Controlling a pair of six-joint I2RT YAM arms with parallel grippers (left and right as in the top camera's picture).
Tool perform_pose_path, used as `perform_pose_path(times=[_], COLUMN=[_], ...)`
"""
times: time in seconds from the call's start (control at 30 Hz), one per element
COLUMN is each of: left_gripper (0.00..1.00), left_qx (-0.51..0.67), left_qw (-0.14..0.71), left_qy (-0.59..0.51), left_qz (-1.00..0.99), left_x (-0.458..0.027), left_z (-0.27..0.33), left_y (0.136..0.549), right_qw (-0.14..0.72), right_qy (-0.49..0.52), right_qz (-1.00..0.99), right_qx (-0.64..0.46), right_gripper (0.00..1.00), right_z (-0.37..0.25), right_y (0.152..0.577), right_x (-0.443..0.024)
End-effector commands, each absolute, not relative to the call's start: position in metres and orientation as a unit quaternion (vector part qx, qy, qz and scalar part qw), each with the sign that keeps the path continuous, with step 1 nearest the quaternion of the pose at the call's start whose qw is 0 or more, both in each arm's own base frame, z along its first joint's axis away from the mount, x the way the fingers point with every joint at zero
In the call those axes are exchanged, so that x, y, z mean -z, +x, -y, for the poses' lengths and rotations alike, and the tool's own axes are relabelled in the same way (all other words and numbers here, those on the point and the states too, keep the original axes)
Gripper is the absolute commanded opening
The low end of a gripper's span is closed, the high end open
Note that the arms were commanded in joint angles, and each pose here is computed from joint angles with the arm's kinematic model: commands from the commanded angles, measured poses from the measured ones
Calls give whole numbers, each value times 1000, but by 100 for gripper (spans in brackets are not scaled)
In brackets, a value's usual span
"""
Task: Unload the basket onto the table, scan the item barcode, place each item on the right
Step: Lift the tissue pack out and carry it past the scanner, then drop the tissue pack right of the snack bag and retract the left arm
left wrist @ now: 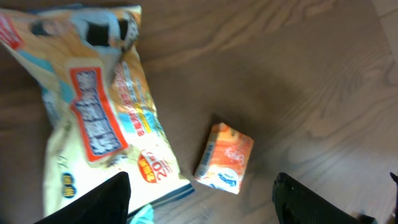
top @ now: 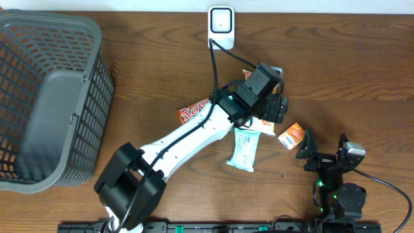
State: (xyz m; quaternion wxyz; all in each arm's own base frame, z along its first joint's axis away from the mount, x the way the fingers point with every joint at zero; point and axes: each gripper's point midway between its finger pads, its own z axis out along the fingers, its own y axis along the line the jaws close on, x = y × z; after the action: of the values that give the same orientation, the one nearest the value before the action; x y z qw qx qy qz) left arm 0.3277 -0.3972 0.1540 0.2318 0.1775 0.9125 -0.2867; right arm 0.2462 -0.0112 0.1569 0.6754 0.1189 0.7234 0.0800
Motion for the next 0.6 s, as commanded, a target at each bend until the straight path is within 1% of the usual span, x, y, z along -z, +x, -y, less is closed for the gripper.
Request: perform_pose_path(times=[0.0, 0.17, 0.33, 0.47, 0.57], left_gripper=[73, 73, 73, 73, 73], left_qx=[287, 292, 294, 250, 197], left_qw=[318, 386, 482, 583, 650], left_qy=[190, 188, 195, 195, 179], left_qz=[-883, -854, -802, -748, -712], left_x=[-219, -283, -372, -451, -502], left_z=[386, 361, 322, 274, 231], left_y=[348, 358, 356, 351, 345], right_qw=[676, 676, 676, 676, 676], right_qy=[118, 118, 118, 118, 118], right_qz=[-724, -724, -724, -724, -724], right_qx=[-75, -75, -75, -75, -75], right_gripper=[99, 99, 99, 99, 99], right_z=[12, 12, 12, 12, 12], right_y=[246, 246, 246, 246, 246], right_x=[-157, -156, -156, -156, -156])
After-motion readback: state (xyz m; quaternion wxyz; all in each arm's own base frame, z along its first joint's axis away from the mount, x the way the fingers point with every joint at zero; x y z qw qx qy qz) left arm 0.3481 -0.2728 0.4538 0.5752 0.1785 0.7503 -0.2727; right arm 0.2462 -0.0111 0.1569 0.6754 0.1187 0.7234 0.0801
